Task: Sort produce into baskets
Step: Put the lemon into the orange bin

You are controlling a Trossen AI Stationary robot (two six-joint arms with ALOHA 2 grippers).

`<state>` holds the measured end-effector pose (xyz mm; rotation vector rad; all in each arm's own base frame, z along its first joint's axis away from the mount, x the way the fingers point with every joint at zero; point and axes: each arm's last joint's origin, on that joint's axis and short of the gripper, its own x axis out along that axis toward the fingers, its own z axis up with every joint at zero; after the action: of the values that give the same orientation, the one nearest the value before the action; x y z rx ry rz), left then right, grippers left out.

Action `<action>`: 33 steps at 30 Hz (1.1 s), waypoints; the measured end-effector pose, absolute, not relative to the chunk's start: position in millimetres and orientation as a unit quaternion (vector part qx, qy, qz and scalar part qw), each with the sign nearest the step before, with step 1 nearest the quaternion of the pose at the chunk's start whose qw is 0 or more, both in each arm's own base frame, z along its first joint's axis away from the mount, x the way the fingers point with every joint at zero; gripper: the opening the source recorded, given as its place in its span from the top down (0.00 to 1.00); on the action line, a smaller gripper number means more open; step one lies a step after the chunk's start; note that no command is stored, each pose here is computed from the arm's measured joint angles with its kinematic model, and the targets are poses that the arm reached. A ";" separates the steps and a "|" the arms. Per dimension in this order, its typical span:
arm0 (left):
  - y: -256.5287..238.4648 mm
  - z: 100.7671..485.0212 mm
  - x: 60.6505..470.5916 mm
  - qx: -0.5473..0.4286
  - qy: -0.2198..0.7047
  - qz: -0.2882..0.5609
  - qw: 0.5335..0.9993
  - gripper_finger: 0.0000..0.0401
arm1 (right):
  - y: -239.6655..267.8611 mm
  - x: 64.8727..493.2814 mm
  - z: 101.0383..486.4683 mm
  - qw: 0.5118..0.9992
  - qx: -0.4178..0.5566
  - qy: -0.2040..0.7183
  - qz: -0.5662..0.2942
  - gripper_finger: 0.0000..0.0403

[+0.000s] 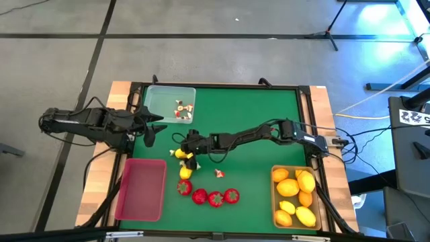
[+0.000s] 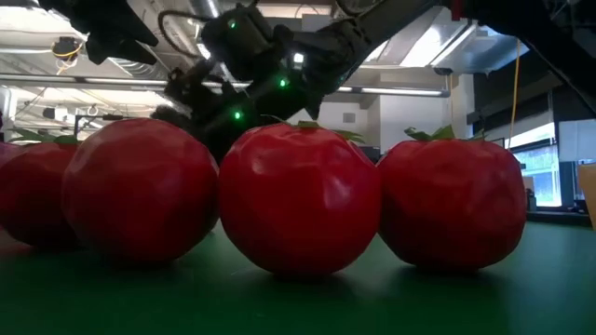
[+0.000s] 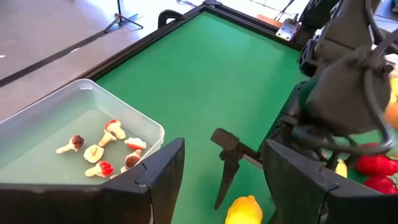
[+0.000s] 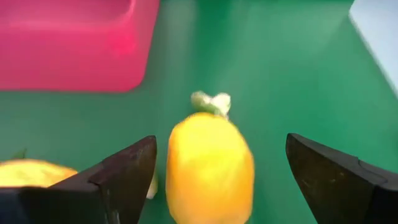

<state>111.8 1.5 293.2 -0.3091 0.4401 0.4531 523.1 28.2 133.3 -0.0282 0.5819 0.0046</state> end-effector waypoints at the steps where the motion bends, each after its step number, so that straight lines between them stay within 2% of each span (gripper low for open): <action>1: 1.5 293.2 111.7 -0.151 0.216 0.222 0.939 0.48 | 28.1 523.1 129.8 0.957 -0.014 0.291 0.002 0.12; 9: 1.5 293.2 111.7 -0.151 0.216 0.222 0.939 0.48 | 26.0 523.2 120.0 0.953 -0.011 0.303 0.008 0.15; 25: 1.5 293.2 111.7 -0.152 0.216 0.222 0.939 0.48 | 26.6 523.3 111.9 0.950 -0.009 0.311 0.016 0.58; 29: 1.5 293.2 111.8 -0.155 0.215 0.223 0.938 0.48 | 26.7 521.7 124.0 0.951 -0.008 0.308 0.016 0.60; 33: 1.5 293.1 111.7 -0.160 0.214 0.224 0.937 0.48 | 26.5 514.4 151.9 0.949 -0.009 0.316 0.016 0.56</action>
<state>111.7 1.5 293.1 -0.3276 0.4371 0.4574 514.4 26.5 151.9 -0.0184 0.6430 0.0329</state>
